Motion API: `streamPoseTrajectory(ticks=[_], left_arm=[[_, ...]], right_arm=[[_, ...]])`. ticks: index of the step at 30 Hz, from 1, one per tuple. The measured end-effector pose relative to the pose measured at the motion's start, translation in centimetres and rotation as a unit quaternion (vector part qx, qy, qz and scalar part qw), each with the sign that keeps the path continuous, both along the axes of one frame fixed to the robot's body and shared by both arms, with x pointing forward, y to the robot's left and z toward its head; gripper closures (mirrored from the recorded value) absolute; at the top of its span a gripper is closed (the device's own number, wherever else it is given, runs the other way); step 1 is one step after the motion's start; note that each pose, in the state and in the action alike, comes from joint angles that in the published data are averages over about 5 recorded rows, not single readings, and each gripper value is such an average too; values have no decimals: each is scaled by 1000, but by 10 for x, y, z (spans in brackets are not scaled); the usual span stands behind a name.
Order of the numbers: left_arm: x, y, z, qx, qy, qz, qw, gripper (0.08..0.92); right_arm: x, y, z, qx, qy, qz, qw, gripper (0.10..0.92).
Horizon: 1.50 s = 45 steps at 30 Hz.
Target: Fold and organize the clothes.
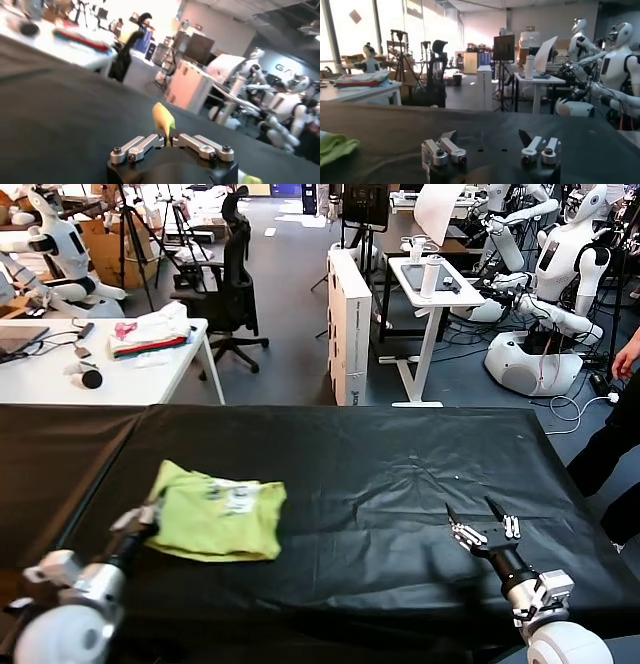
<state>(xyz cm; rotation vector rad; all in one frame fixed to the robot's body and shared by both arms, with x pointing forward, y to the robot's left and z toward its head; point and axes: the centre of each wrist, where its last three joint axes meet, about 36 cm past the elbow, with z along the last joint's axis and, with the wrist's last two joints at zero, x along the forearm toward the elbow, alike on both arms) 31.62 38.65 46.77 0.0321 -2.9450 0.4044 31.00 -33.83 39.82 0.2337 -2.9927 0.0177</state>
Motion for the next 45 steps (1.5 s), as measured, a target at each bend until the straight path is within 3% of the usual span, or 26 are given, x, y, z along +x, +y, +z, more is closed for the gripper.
streamPoseTrajectory(ticks=[6,10,13,17,22,25,28,31,34,37,40,45], left_arm=[[0,3,56,14,-33,9,999,809],[-1,-28,67,2,-40,-10,999,809],[3,-62,46,-18,-27,-36,999,809],[16,-117,0,-67,4,-71,995,809],[32,-191,-63,-103,59,-109,987,809],[36,-229,-86,-108,90,-133,981,805],[35,-255,-95,-104,104,-156,977,713],[31,-268,-97,-100,107,-176,973,529],[27,-269,-92,-95,97,-190,972,340],[25,-261,-79,-86,69,-194,975,175],[25,-246,-62,-73,31,-182,980,104],[23,-212,-35,-32,-45,-139,989,93]], right_arm=[[-2,4,-4,2,3,-1,1000,115],[-7,4,-5,0,6,-4,1000,115],[-11,5,-4,-2,6,-5,1000,115],[-14,7,-3,-4,6,-6,1000,115],[-13,11,1,-5,9,-2,1000,115],[-10,16,3,-4,22,5,1000,115],[-4,23,6,3,44,23,999,115],[5,35,9,16,73,53,996,115],[15,50,14,39,105,88,990,115],[26,69,17,71,136,116,981,115],[37,91,18,101,162,139,972,115],[54,132,13,133,183,178,958,115]])
